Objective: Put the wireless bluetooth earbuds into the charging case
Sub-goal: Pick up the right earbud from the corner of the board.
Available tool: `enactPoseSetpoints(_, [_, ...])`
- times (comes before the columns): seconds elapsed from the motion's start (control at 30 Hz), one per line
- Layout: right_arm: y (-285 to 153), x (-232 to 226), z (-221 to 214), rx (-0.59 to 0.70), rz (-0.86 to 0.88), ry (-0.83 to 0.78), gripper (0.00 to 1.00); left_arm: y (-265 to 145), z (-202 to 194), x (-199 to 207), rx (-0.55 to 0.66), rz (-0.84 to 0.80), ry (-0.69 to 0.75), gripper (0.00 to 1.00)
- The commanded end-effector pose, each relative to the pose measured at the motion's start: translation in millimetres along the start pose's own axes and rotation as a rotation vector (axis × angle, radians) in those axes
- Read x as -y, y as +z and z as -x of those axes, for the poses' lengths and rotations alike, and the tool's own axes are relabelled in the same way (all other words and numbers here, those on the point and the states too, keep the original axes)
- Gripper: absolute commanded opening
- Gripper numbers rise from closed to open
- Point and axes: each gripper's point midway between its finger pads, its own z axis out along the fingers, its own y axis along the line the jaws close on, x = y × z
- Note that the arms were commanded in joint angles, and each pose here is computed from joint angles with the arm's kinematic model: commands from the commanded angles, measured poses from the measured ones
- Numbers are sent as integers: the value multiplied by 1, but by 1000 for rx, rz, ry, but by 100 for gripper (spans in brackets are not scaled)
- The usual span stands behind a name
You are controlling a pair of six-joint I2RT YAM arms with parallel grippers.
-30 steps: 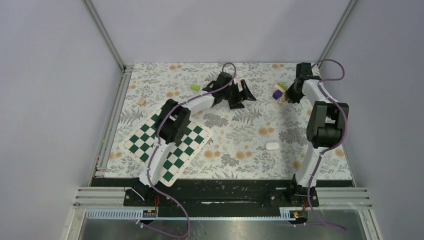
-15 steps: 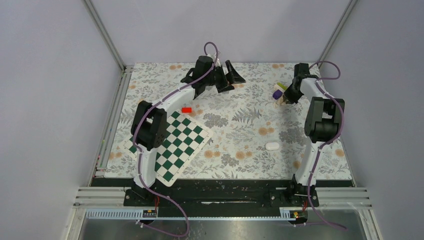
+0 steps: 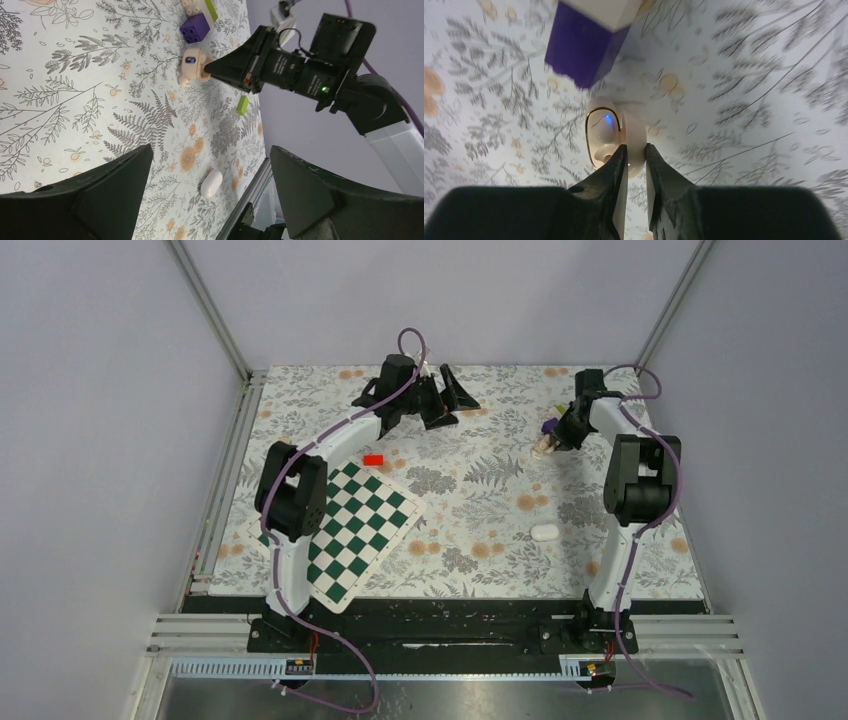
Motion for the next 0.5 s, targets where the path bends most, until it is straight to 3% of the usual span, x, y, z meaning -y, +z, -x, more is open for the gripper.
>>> enactPoseSetpoints(0.0, [-22, -18, -27, -43, 59, -53, 0, -22, 18, 35, 51, -82, 68, 89])
enactPoseSetpoints(0.3, [-39, -37, -106, -136, 149, -116, 0, -31, 22, 29, 62, -66, 65, 90])
enactPoseSetpoints(0.47, [-60, -43, -129, -142, 225, -121, 0, -32, 17, 26, 52, -65, 54, 90])
